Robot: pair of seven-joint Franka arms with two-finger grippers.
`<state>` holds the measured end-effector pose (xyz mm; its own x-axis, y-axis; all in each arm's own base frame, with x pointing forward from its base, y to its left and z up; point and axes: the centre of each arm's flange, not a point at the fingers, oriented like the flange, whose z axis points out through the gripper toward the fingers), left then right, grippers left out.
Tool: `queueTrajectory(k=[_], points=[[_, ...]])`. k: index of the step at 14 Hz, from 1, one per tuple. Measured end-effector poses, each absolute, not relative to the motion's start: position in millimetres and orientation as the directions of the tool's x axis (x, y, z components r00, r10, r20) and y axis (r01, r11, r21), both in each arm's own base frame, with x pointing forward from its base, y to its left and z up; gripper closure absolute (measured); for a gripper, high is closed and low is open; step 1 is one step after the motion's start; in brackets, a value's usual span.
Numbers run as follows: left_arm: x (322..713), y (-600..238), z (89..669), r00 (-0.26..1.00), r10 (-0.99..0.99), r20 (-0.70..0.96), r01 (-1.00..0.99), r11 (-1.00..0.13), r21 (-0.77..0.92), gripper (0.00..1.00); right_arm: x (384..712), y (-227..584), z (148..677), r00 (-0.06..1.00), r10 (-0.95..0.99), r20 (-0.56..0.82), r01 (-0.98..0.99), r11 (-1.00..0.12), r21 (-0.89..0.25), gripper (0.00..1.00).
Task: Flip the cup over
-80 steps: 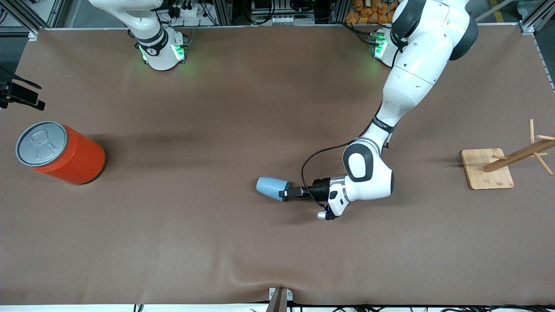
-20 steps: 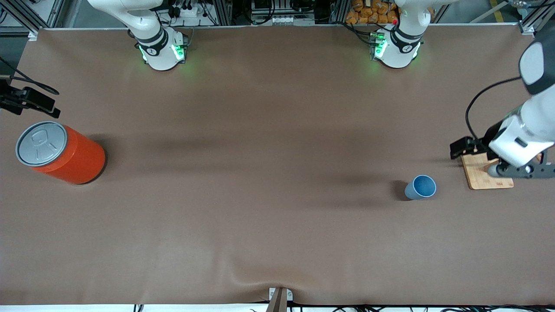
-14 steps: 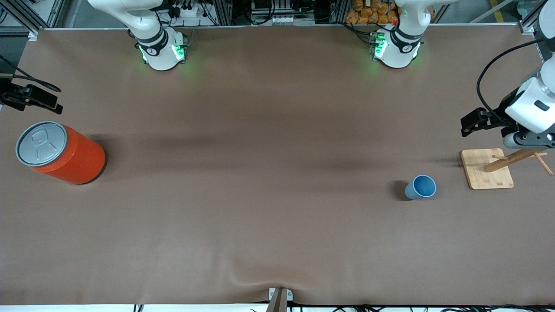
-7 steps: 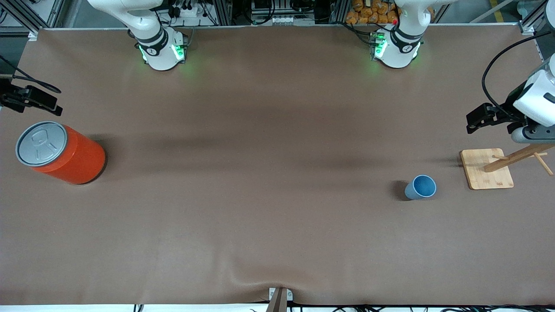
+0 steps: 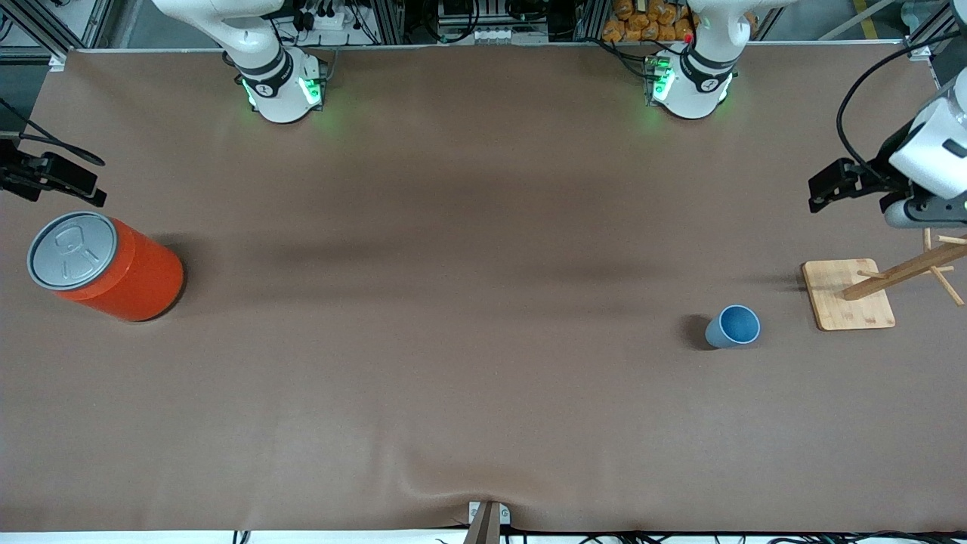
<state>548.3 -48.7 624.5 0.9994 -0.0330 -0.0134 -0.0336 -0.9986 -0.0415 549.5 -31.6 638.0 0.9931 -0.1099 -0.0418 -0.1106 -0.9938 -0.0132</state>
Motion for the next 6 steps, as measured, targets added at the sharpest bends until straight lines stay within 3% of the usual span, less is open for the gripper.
queueTrajectory(k=[6], points=[[539.1,-47.4,637.2,1.0,-0.029,-0.007,-0.029,-0.999,-0.045,0.0,549.6,-32.6,637.3,0.993,-0.112,-0.042,-0.112,-0.994,-0.012,0.0]])
